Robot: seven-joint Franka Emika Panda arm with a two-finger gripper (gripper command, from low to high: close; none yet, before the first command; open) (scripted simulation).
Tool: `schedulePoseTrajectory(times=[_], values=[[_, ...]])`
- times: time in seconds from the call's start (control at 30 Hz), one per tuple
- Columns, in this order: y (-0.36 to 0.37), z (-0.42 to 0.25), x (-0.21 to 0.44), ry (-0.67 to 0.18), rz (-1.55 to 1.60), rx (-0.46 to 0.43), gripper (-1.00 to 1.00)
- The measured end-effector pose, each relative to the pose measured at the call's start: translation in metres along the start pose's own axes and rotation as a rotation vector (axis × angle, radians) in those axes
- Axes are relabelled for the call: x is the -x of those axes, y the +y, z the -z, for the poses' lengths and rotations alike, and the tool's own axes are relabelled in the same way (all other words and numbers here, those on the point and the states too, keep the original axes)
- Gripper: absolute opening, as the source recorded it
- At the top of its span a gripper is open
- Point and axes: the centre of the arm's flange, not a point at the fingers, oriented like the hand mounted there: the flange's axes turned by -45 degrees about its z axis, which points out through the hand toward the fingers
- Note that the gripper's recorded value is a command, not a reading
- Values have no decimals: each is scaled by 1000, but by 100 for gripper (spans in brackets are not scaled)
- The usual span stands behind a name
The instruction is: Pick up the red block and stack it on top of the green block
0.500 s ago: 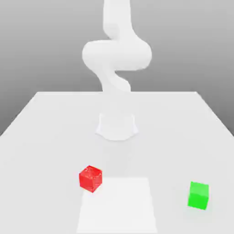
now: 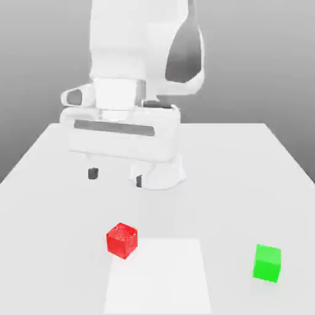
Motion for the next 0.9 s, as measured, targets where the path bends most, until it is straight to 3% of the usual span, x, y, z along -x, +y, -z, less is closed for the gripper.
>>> schedulePoseTrajectory(times=[0.1, 0.3, 0.33, 0.57, 0.8, 0.9], values=[[22, -67, 36, -109, -78, 33, 0], [29, -127, 53, -134, -96, 41, 0], [30, -132, 54, -134, -96, 41, -100], [30, -132, 54, -133, -96, 41, -100], [28, -78, 46, -134, -96, 41, -100], [-34, -66, 45, -135, 60, 37, -100]])
